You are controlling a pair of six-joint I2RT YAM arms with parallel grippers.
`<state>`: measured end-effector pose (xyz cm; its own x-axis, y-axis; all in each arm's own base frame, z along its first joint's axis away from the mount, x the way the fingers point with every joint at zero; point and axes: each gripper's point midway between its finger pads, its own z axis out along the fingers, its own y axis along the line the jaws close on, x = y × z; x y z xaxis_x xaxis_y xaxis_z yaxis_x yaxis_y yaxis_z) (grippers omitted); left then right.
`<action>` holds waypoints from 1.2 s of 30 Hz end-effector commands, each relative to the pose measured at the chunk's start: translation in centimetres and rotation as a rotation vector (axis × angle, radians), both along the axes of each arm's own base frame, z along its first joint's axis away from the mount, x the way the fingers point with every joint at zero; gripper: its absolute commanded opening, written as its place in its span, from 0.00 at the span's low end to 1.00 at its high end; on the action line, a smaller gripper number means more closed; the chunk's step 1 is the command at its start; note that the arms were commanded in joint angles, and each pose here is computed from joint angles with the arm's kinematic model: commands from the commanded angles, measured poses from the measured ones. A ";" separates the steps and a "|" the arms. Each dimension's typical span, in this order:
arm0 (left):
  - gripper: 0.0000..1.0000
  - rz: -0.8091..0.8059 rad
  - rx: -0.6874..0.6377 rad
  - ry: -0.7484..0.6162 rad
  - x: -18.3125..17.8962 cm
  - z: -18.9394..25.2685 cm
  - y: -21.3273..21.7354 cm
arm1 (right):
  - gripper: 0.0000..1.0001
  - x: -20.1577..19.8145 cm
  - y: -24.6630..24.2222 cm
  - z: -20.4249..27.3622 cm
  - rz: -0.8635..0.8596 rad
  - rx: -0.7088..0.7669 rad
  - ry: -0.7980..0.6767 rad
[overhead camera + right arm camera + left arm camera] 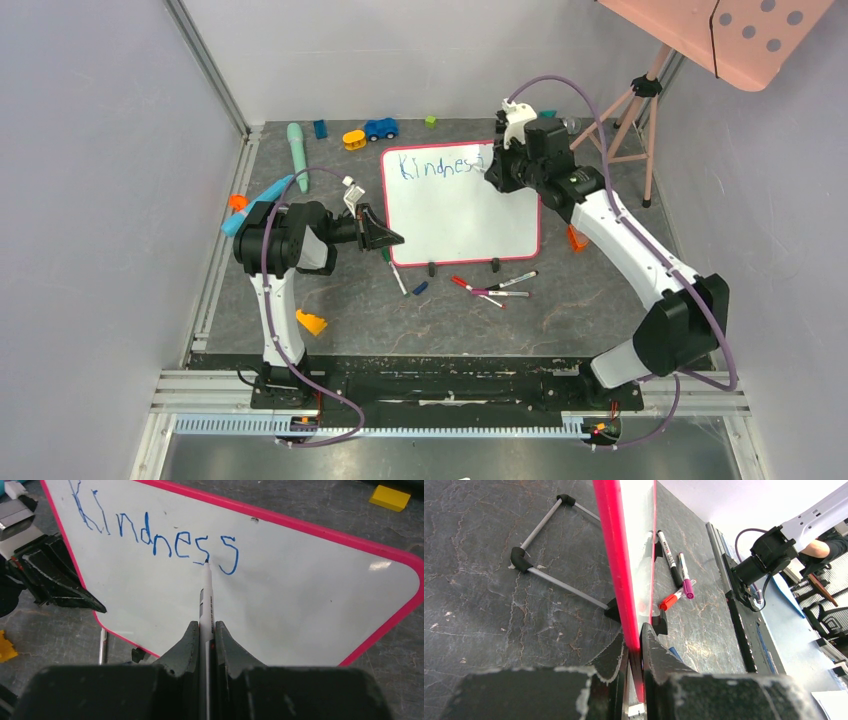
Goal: Write a sentence on the whiteboard
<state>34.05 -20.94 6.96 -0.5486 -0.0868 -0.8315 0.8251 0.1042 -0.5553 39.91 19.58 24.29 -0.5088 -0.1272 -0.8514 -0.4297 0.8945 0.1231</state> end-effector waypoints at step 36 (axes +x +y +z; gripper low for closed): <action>0.02 0.119 0.034 -0.177 0.5 -1.2 0.7 | 0.00 -6.3 5.8 3.1 0.126 0.168 -0.170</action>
<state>33.70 -20.52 6.64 -0.5422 -0.1425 -0.8281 0.8048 0.1952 -0.5605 32.88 24.84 27.18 -0.3621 -0.0546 -0.9306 -0.6032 0.7748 0.1892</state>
